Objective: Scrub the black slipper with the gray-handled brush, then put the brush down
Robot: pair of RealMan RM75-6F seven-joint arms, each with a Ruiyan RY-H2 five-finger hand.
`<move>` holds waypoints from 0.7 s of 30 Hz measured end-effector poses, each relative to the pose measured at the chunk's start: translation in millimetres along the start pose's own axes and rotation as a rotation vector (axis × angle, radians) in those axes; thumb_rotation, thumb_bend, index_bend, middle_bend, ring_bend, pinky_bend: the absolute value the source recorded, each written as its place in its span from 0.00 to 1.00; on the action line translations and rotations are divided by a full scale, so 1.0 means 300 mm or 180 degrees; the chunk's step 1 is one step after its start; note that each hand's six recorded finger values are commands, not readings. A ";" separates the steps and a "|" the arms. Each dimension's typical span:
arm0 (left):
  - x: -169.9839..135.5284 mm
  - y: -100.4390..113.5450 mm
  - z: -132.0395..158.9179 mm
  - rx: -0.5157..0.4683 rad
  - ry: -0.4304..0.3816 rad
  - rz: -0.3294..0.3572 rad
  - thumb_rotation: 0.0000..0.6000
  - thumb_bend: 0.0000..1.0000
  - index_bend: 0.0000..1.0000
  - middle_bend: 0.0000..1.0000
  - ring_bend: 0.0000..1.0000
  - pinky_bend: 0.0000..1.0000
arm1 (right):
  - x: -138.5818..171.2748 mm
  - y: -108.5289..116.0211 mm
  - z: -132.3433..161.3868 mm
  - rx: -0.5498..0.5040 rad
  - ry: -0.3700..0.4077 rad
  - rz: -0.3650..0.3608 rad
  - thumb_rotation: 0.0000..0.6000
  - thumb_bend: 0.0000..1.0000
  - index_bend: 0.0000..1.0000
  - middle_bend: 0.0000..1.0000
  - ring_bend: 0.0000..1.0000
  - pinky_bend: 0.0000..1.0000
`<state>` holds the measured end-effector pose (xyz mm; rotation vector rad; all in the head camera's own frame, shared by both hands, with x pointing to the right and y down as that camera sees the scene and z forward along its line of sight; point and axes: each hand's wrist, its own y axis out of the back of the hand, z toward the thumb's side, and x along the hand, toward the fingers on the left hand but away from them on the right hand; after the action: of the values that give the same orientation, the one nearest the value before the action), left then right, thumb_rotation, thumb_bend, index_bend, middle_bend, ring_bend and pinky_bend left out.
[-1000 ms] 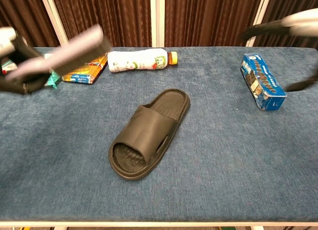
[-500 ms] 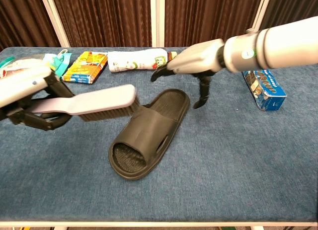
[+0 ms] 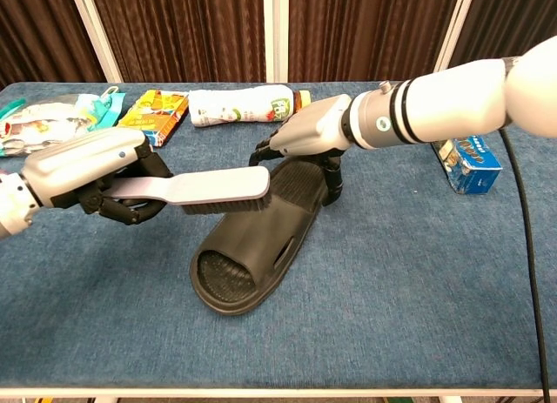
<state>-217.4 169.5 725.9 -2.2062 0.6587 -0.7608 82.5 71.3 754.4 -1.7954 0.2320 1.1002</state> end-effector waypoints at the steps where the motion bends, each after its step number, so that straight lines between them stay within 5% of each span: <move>1: 0.003 0.001 0.001 0.0002 -0.0007 0.0016 1.00 0.61 1.00 1.00 1.00 1.00 | -0.006 -0.001 -0.001 0.0010 -0.0010 0.0010 1.00 0.08 0.00 0.01 0.00 0.00; 4: 0.008 -0.002 0.006 0.0012 -0.0029 0.0037 1.00 0.61 1.00 1.00 1.00 1.00 | -0.027 -0.003 0.000 0.0054 -0.0040 0.0043 1.00 0.09 0.03 0.08 0.00 0.00; 12: 0.031 -0.023 -0.005 0.0048 -0.0029 -0.0014 1.00 0.61 1.00 1.00 1.00 1.00 | -0.056 0.000 0.023 0.0163 -0.0050 -0.0009 1.00 0.17 0.51 0.40 0.17 0.12; 21: 0.069 -0.035 -0.034 0.0161 -0.0019 -0.0038 1.00 0.61 1.00 1.00 1.00 1.00 | -0.039 -0.002 0.015 0.0122 -0.0054 -0.0049 1.00 0.17 0.57 0.42 0.19 0.17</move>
<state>-207.6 158.0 746.4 -2.1675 0.6175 -0.7683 73.5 71.8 763.3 -1.7506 0.2274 1.0927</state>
